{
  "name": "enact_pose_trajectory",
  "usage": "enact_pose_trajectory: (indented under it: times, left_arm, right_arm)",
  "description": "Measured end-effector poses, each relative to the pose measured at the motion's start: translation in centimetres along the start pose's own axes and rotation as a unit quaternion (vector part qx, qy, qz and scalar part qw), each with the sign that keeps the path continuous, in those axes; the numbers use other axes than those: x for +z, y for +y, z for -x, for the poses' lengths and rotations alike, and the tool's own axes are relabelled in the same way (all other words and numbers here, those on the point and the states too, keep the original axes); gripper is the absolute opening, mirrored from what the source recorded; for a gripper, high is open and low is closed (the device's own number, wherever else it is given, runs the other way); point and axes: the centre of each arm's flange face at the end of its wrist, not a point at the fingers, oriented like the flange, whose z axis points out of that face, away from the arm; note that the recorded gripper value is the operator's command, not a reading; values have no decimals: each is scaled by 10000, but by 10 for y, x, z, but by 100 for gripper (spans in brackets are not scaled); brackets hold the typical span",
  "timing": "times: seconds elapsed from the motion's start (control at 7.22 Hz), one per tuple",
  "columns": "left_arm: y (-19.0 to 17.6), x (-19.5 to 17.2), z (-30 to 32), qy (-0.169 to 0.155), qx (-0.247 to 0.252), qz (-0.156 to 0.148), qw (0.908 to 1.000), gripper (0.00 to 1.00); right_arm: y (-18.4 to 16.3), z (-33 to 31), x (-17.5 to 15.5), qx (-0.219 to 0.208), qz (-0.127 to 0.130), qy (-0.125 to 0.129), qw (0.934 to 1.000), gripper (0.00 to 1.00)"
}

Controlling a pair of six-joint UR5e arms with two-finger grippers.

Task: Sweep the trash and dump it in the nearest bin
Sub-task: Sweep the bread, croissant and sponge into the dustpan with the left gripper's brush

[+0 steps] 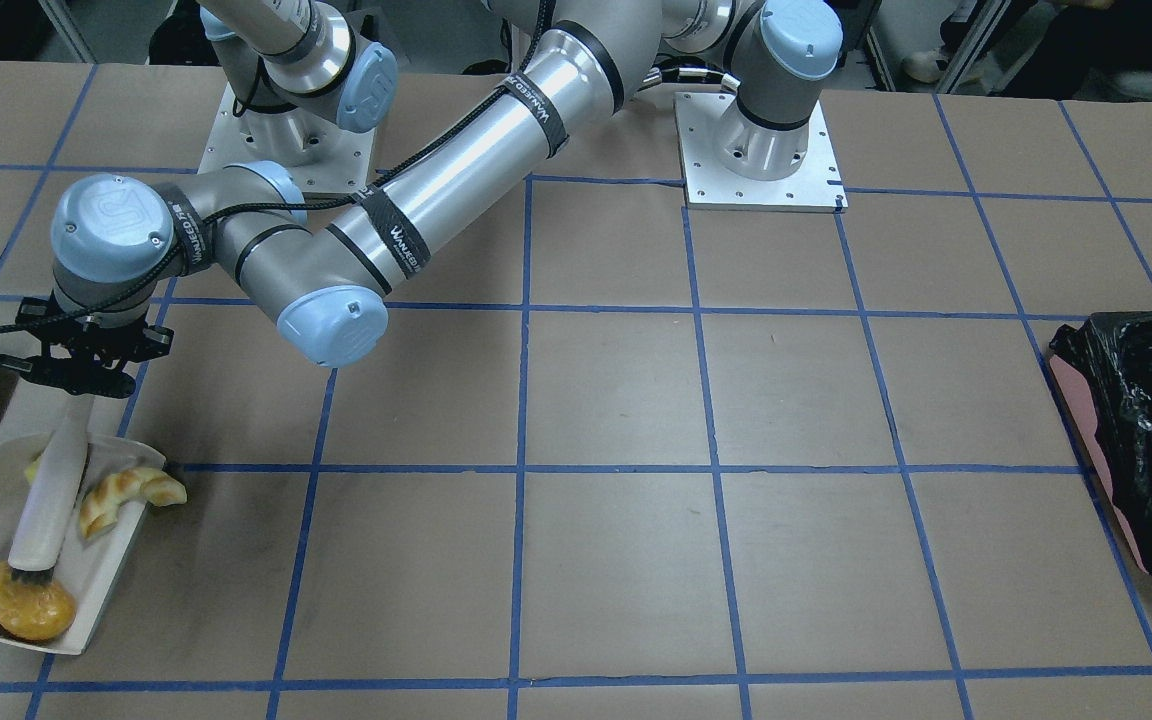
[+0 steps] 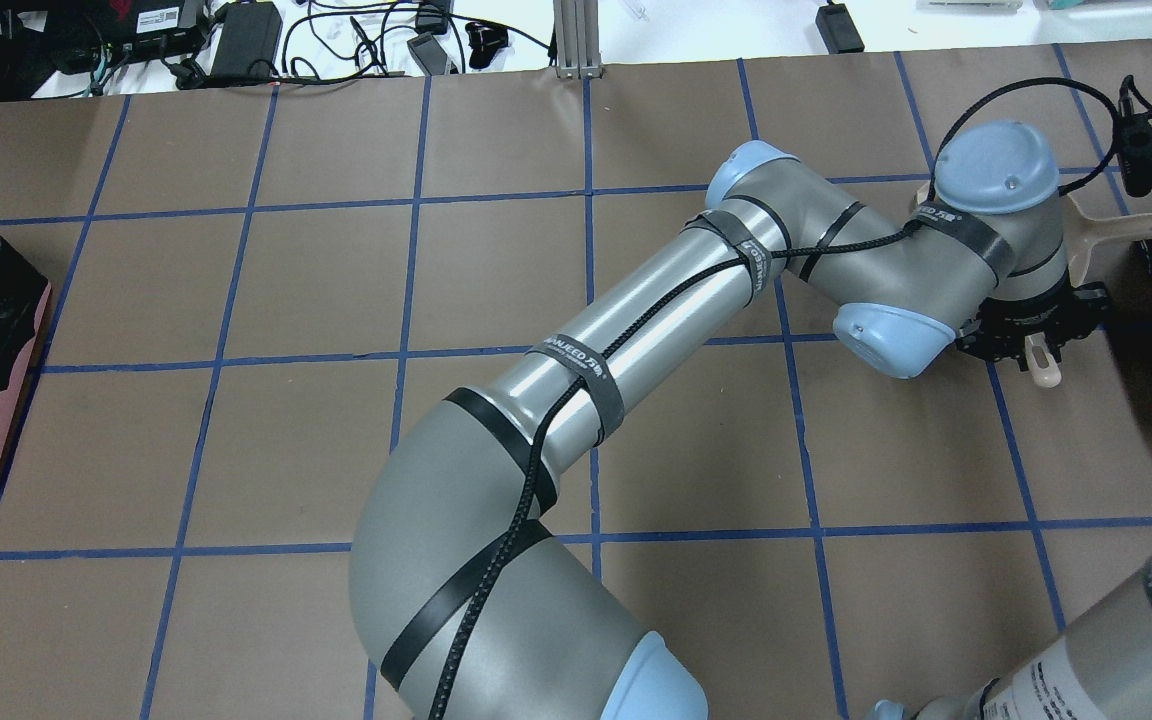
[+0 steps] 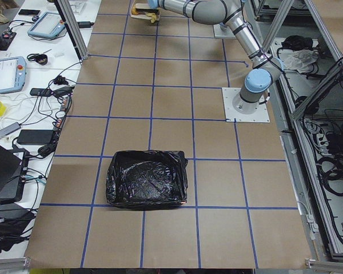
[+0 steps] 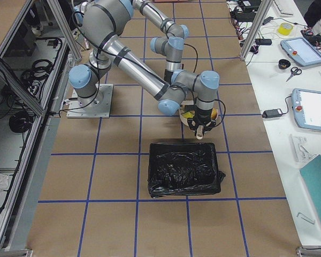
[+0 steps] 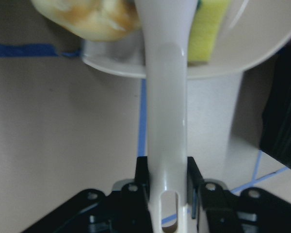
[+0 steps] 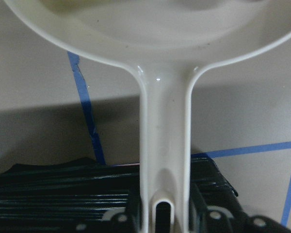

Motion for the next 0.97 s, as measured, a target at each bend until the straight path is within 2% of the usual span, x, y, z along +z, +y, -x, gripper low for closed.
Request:
enact_pose_trajectory:
  times: [0.28,0.42,0.69,0.83,0.97]
  left_arm:
    - [10,-17,-12,79,-28,-37,10000,0]
    - [8,-22,-5,-43,-82,-89,9999,0]
    - [-6,-36,33,-717,-351,-154,9967,0]
    - [-11,-47,54,-1071,-464,-113,9931,0]
    - [-12,-55,73,-1290,-603,-42,9898,0]
  right_arm:
    - [0,0,0,24,-17,7,10000,0]
    - [-1,0,0,30,-29,9,10000,0]
    - [-2,0,1,31,-70,15,10000,0]
    - [-3,0,2,24,-139,23,9999,0]
    - [-5,0,3,12,-196,8,9998,0]
